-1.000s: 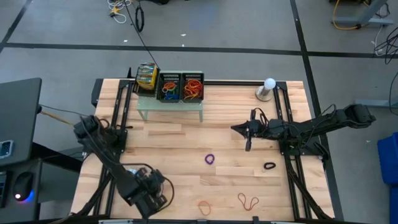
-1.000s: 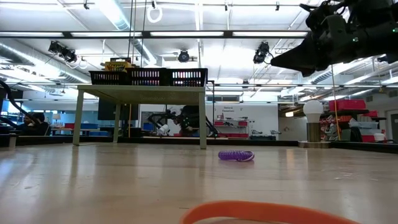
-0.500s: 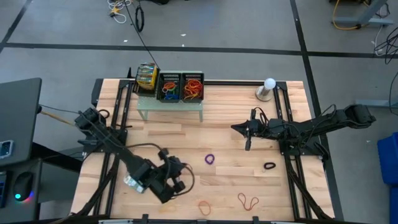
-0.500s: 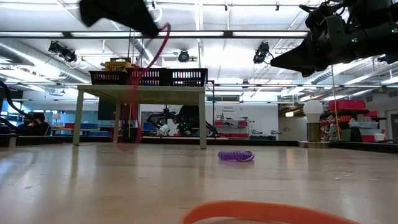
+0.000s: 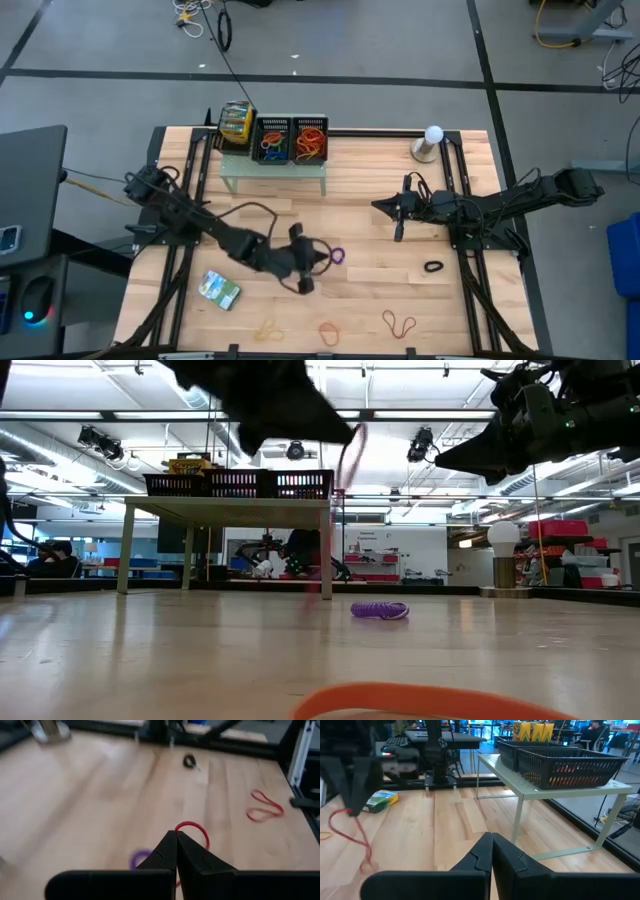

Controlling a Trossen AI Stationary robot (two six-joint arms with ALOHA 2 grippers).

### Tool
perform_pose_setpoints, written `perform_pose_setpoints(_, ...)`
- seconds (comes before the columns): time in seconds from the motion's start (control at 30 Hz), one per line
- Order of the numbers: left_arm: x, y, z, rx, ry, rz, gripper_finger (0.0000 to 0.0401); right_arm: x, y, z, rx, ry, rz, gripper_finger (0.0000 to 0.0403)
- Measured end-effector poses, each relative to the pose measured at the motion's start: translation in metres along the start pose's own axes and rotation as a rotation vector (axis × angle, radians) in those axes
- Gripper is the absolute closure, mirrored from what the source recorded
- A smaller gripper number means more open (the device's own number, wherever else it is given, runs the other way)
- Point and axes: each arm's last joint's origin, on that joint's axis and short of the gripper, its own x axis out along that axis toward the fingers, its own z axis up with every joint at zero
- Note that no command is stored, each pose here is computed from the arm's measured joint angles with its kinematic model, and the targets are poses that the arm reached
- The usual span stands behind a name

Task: Pick & Place Office Desk Supplies
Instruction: Put the red rubber band into the right black bin on the shelf

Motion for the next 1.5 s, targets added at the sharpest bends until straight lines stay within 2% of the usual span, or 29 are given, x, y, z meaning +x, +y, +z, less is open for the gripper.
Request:
perform_pose_setpoints(0.1, -0.002, 0.013, 0.022, 0.038, -0.055, 0.021, 0.0398, 0.0, 0.0, -0.001, 0.015, 0.006, 0.005, 0.0392)
perform_pose_setpoints(0.23, -0.019, 0.034, 0.06, 0.042, -0.16, 0.077, 0.0398, -0.001, 0.003, -0.003, 0.032, 0.026, 0.021, 0.0392)
perform_pose_setpoints(0.47, -0.055, 0.086, 0.109, 0.032, -0.306, 0.321, 0.0398, -0.002, 0.007, -0.004, 0.026, 0.036, 0.039, 0.0392)
perform_pose_setpoints(0.67, -0.068, 0.144, 0.135, 0.019, -0.366, 0.457, 0.0398, -0.002, 0.007, -0.003, 0.029, 0.025, 0.039, 0.0392)
perform_pose_setpoints(0.87, -0.063, 0.196, 0.145, 0.02, -0.39, 0.488, 0.0398, -0.002, 0.007, -0.002, 0.03, 0.02, 0.039, 0.0392)
perform_pose_setpoints(1.03, -0.062, 0.231, 0.146, 0.022, -0.376, 0.573, 0.0398, -0.002, 0.007, -0.002, 0.03, 0.02, 0.038, 0.0392)
perform_pose_setpoints(1.1, -0.062, 0.241, 0.146, 0.014, -0.372, 0.574, 0.0398, -0.002, 0.006, -0.002, 0.029, 0.02, 0.036, 0.0392)
perform_pose_setpoints(1.27, -0.049, 0.257, 0.138, -0.009, -0.329, 0.545, 0.0398, -0.002, 0.006, -0.002, 0.024, 0.02, 0.036, 0.0392)
perform_pose_setpoints(1.5, -0.027, 0.262, 0.119, -0.046, -0.199, 0.542, 0.0391, -0.002, 0.007, -0.001, 0.026, 0.014, 0.037, 0.0392)
